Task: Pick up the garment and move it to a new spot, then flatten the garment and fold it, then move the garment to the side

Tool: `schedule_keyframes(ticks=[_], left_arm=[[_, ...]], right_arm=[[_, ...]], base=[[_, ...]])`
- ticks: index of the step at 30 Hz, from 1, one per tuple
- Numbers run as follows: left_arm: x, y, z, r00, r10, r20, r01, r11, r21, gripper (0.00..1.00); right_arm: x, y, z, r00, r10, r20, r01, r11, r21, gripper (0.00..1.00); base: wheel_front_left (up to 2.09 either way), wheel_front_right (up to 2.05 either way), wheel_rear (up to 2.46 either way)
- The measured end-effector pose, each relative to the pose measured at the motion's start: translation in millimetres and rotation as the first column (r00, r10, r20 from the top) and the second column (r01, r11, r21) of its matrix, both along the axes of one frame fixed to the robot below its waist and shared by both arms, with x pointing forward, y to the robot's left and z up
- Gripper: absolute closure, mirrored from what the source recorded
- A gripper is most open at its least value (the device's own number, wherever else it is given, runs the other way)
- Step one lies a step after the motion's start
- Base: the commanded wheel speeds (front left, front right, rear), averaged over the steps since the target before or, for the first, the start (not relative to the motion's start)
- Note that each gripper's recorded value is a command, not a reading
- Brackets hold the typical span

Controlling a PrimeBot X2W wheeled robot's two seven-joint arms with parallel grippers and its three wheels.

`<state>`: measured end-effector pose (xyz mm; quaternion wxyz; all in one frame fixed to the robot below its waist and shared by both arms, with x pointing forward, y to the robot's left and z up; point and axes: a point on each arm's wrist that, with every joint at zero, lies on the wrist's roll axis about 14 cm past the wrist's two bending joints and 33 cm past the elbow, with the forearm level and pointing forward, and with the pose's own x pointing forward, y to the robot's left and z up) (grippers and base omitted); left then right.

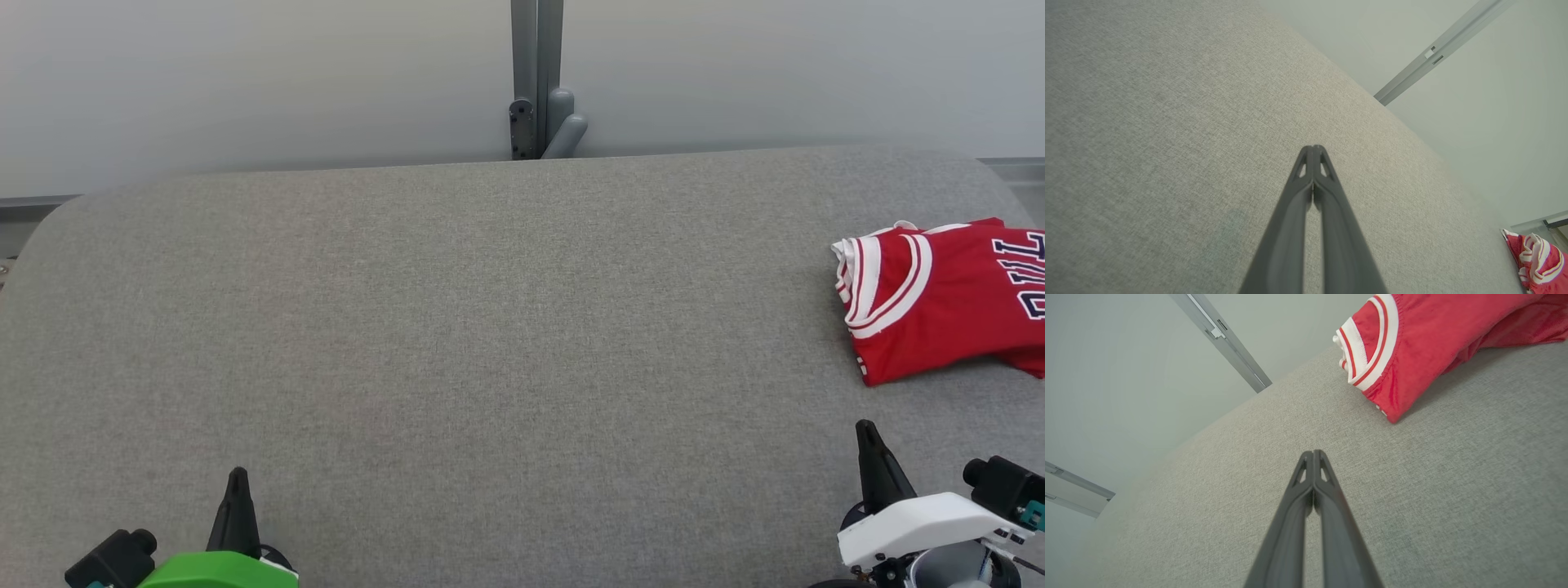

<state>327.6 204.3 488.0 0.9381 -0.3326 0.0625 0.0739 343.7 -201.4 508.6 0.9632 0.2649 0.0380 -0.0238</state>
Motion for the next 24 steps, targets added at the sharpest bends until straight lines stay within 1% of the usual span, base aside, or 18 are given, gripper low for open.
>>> schedule_keyframes(ticks=[11, 24], left_arm=[[10.0, 3.0, 10.9, 0.999, 0.030, 0.027, -0.026, 0.989, -0.147, 1.00], [19.9, 2.9, 20.2, 0.998, 0.047, 0.045, -0.032, 0.956, -0.292, 1.00]], right_arm=[[8.9, -1.2, 6.2, 1.000, -0.024, 0.008, 0.023, 0.986, 0.166, 1.00], [16.3, -1.3, 10.5, 0.999, -0.040, 0.008, 0.035, 0.941, 0.337, 1.00]], base=[[0.00, 0.00, 0.00], [0.00, 0.00, 0.00]])
